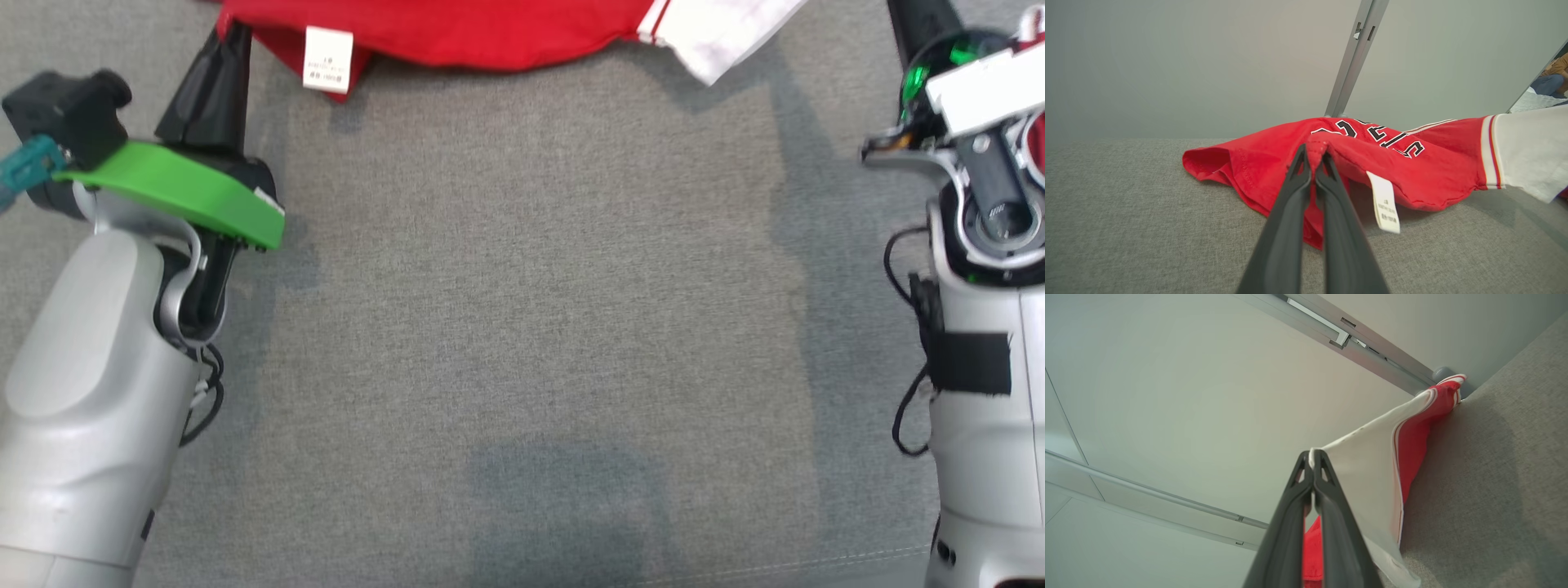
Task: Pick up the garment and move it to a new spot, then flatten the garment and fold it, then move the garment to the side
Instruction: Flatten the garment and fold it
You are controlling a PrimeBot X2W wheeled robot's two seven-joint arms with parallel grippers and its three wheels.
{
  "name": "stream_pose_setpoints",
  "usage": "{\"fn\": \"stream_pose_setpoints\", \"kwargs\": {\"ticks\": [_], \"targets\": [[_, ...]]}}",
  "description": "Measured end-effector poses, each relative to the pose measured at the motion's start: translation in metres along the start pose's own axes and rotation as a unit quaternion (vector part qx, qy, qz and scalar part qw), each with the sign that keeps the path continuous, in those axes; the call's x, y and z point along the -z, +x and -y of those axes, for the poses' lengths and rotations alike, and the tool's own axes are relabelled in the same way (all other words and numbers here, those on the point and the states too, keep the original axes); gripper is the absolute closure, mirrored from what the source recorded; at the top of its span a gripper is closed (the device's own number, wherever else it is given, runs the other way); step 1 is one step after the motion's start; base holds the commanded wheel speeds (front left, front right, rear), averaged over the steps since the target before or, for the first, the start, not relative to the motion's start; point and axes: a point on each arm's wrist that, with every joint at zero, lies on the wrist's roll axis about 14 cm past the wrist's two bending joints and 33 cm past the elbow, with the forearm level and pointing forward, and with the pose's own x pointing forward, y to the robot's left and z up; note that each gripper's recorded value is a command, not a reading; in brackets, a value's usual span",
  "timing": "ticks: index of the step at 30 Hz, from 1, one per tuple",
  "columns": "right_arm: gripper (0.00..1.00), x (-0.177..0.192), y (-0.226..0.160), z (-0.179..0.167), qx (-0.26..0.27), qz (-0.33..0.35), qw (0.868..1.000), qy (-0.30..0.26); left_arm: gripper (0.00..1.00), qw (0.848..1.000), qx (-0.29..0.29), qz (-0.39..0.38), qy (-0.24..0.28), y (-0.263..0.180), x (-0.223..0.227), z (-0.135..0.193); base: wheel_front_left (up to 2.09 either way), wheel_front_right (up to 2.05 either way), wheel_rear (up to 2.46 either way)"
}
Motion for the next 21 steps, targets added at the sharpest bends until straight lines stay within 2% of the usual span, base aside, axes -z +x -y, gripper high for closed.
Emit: {"fn": "stream_pose_setpoints", "kwargs": {"ticks": [7, 12, 21], "targets": [[1.0, 0.001, -0.045, -0.014, -0.005, 0.004, 1.0, -0.007, 1.0, 1.0, 0.015, 0.007, -0.01, -0.024, -0.012, 0.023, 0.0, 0.0, 0.0], [1.0, 0.013, -0.079, -0.017, 0.004, -0.01, 1.0, -0.003, 1.0, 0.999, 0.026, -0.034, -0.001, -0.062, 0.012, 0.035, 0.0, 0.0, 0.0], [1.0, 0.024, -0.155, 0.009, 0.077, -0.01, 0.997, 0.015, 1.0, 0.997, 0.02, -0.073, -0.007, -0.123, 0.035, 0.05, 0.0, 0.0, 0.0]]}}
